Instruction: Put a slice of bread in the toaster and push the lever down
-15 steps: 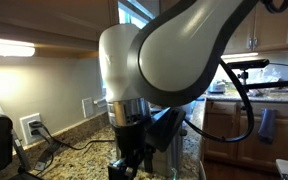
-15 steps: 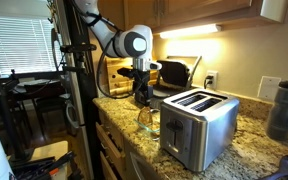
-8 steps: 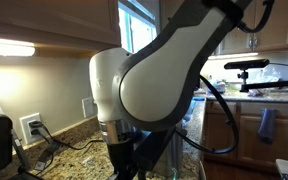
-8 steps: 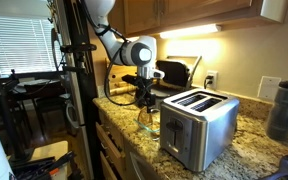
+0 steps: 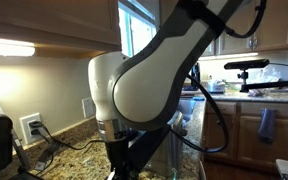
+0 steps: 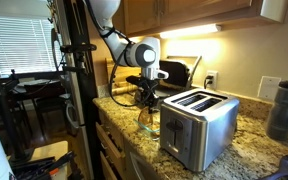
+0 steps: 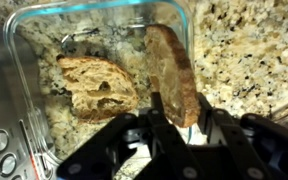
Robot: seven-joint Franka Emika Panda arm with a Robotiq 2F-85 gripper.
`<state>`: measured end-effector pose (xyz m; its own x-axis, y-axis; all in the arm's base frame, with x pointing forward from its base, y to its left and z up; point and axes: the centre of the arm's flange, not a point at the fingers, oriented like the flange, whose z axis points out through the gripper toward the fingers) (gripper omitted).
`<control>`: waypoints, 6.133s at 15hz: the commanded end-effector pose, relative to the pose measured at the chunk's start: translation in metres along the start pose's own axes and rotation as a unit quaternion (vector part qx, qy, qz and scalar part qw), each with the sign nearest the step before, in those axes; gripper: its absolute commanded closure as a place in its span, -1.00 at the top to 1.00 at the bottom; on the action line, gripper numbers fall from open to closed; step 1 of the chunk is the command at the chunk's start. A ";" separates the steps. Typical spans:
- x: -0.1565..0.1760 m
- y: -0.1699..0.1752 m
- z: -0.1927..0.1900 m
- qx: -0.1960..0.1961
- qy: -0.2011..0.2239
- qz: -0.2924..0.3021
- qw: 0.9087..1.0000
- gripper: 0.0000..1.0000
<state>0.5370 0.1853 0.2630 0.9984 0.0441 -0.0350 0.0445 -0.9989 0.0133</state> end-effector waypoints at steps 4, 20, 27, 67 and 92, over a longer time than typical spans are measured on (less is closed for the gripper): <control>-0.002 0.001 -0.009 -0.009 0.003 0.005 1.000 -0.94; 0.005 0.044 -0.110 -0.028 -0.004 0.027 0.999 -0.92; 0.010 0.069 -0.180 -0.036 0.036 0.041 0.998 -0.91; 0.050 0.183 -0.172 -0.034 0.054 -0.032 0.997 0.32; 0.007 0.191 -0.228 -0.030 0.004 -0.019 0.999 1.00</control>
<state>0.5608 -0.0016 0.4931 0.9962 0.0817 -0.0296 0.0836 -0.9939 0.0717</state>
